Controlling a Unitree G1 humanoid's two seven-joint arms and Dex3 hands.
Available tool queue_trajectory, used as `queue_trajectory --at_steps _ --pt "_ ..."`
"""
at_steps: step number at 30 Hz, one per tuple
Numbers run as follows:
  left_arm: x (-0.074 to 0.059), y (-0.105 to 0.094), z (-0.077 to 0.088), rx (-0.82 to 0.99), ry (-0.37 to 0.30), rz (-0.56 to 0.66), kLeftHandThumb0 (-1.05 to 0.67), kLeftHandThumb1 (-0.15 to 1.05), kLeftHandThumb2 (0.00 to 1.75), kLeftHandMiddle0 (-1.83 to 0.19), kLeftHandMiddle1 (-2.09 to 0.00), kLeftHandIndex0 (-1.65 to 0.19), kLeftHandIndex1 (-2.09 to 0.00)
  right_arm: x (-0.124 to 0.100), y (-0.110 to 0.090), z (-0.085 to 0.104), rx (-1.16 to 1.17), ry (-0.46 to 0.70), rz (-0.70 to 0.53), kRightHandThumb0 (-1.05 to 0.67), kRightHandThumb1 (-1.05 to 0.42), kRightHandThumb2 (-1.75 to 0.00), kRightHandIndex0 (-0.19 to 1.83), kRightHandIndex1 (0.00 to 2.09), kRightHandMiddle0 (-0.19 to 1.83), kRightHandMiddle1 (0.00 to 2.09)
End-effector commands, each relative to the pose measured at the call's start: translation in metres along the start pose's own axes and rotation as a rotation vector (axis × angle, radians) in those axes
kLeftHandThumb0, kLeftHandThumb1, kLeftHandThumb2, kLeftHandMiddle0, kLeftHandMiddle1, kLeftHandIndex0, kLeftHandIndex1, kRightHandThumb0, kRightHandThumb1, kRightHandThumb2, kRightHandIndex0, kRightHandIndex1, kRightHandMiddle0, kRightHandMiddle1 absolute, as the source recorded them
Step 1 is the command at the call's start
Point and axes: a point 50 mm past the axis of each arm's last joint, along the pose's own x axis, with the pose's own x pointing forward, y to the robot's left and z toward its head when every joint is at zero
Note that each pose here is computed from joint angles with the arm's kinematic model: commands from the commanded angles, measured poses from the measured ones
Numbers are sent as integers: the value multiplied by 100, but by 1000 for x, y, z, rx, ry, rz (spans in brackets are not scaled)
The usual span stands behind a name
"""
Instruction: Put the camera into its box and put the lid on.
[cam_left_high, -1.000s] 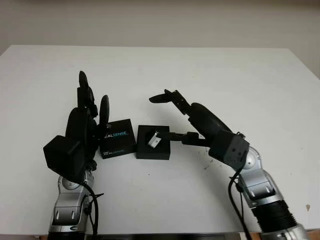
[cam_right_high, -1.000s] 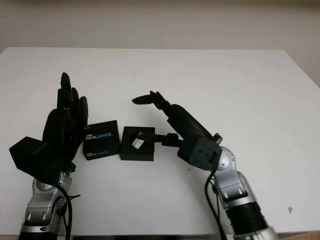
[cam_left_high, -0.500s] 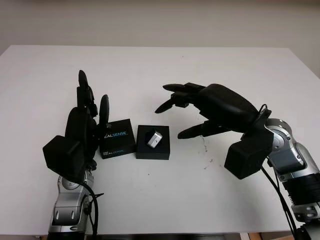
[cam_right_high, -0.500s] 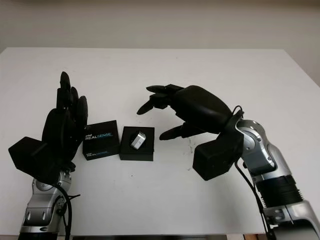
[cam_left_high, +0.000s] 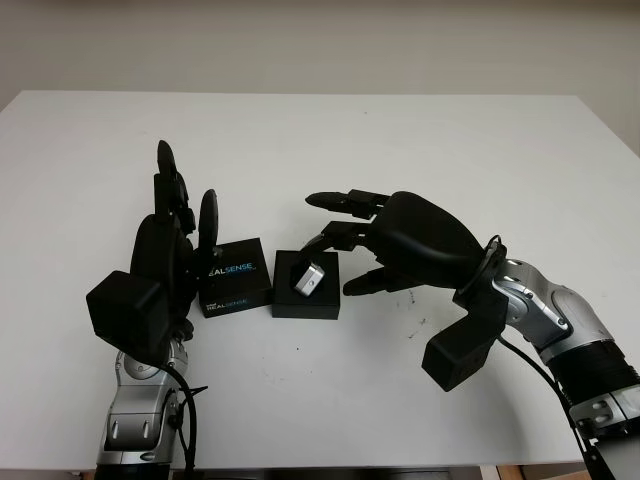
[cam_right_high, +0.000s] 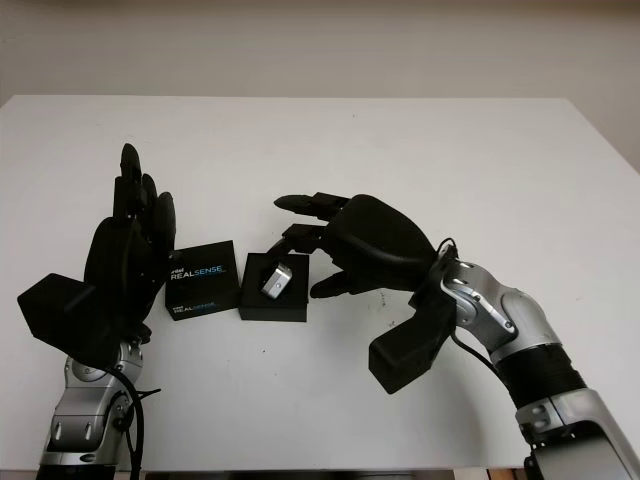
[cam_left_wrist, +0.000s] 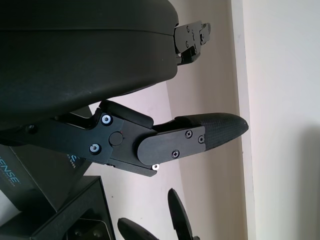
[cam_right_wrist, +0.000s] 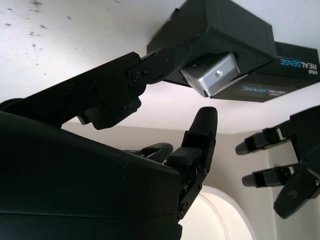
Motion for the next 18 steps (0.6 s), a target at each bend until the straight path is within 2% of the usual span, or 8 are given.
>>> queue_trajectory --at_steps 1,9,18 --pt "1 0 2 4 -13 0 -71 105 59 19 0 19 0 7 0 2 -5 -26 -34 -40 -84 -6 38 16 36 84" --pt "0 -1 2 -3 -12 -1 -71 105 59 19 0 19 0 11 11 5 12 -39 -57 -43 -86 -5 38 19 30 97" --pt "0 -1 1 -7 -11 7 -72 105 58 19 0 19 0 9 12 4 11 -40 -57 -42 -85 -5 37 22 29 101"
